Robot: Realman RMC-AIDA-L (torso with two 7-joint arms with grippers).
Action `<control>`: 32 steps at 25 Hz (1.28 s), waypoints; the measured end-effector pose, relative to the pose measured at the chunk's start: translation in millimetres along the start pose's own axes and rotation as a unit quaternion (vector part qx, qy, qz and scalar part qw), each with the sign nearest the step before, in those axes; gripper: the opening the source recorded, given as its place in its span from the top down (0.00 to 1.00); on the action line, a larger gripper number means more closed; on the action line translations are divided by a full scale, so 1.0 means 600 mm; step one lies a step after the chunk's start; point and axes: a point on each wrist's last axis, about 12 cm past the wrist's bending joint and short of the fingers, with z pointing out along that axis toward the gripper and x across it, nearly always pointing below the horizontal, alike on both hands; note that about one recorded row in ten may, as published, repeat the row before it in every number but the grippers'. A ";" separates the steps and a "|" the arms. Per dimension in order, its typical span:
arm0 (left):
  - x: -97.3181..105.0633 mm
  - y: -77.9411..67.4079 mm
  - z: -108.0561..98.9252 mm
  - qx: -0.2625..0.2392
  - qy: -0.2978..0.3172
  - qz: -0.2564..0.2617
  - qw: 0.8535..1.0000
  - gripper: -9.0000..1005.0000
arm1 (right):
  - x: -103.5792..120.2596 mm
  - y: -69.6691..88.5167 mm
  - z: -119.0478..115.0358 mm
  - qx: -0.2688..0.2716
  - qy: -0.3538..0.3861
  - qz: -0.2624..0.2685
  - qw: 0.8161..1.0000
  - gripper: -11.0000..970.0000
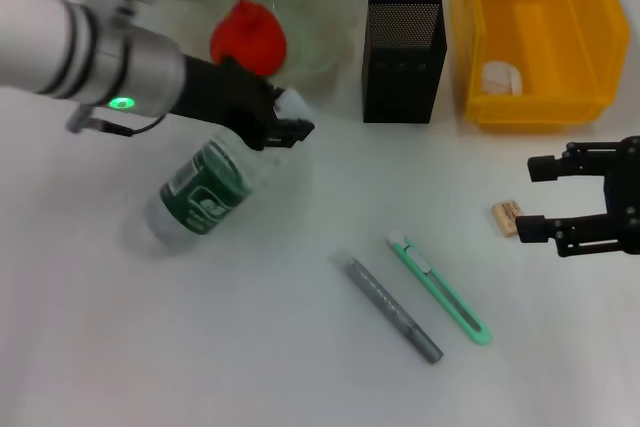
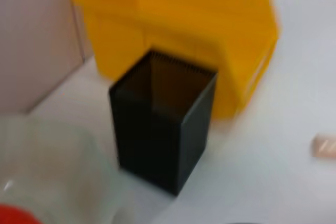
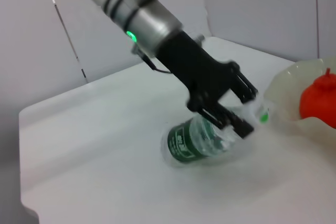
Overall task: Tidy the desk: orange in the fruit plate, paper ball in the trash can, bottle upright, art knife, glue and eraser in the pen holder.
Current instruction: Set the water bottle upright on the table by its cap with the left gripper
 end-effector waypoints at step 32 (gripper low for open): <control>0.130 0.019 -0.048 -0.048 -0.285 -0.100 0.952 0.56 | -0.008 -0.007 0.035 -0.049 -0.018 -0.012 0.999 0.19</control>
